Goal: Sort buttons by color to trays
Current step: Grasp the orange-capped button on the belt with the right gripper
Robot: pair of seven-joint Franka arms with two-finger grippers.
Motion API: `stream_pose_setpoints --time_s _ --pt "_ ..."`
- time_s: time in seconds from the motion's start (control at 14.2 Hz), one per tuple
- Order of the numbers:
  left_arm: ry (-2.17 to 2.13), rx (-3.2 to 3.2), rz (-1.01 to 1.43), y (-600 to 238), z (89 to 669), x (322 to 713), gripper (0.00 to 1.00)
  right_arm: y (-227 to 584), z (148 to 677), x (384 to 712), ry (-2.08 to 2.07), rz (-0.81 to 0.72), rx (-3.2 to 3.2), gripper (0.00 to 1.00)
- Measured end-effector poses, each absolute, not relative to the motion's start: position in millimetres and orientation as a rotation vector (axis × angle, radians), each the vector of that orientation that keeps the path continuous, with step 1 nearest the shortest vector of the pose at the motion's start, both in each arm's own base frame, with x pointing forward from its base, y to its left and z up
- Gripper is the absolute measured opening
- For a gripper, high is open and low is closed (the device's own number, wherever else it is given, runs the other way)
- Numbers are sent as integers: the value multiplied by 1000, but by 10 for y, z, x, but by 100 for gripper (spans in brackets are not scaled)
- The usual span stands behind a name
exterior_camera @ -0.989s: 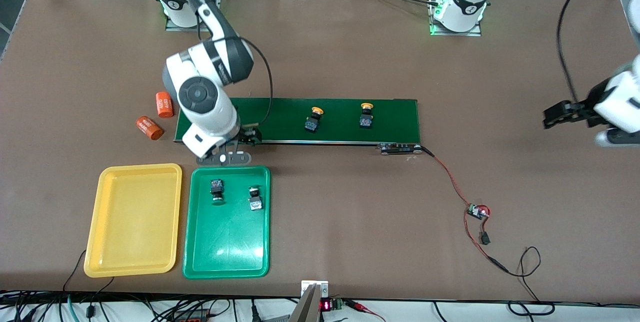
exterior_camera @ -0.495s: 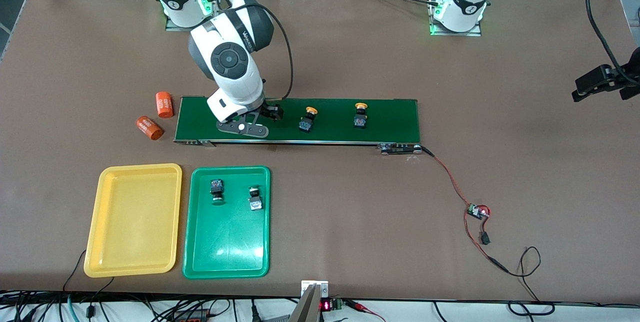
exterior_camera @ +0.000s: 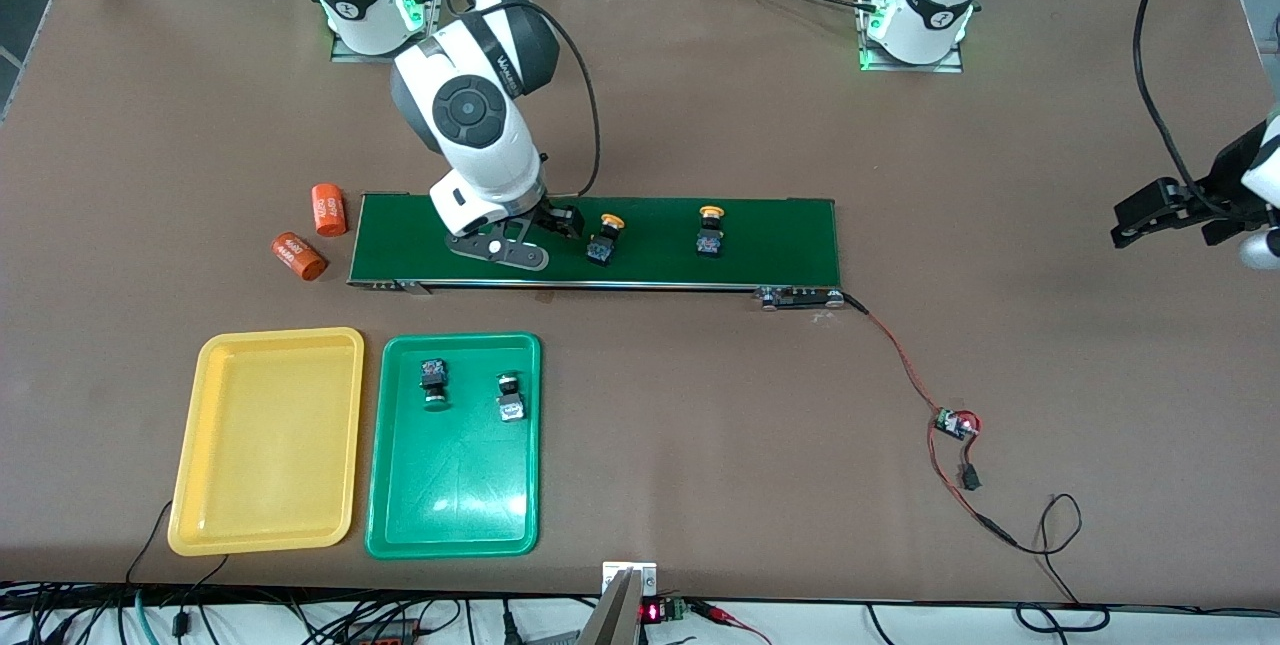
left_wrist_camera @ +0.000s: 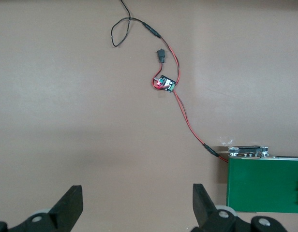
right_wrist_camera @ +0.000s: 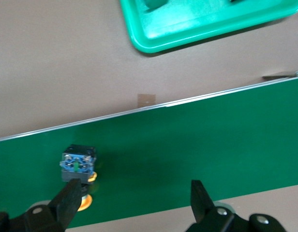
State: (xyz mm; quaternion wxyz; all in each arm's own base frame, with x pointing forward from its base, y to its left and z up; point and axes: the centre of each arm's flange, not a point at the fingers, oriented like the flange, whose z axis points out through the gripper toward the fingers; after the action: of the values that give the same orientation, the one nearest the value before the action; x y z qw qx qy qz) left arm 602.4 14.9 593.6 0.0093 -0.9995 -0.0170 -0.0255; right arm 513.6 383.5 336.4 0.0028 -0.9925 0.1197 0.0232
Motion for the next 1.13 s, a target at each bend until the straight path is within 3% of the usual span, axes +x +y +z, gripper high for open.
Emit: stream_pose_setpoints --time_s 0.92,1.13 --pt "-73 -3123 -25 138 6011 5918 100 4219 2642 4940 345 75 -3112 96" --pt "-66 -3124 -39 107 6060 5914 100 4180 2524 4972 332 82 -3118 63"
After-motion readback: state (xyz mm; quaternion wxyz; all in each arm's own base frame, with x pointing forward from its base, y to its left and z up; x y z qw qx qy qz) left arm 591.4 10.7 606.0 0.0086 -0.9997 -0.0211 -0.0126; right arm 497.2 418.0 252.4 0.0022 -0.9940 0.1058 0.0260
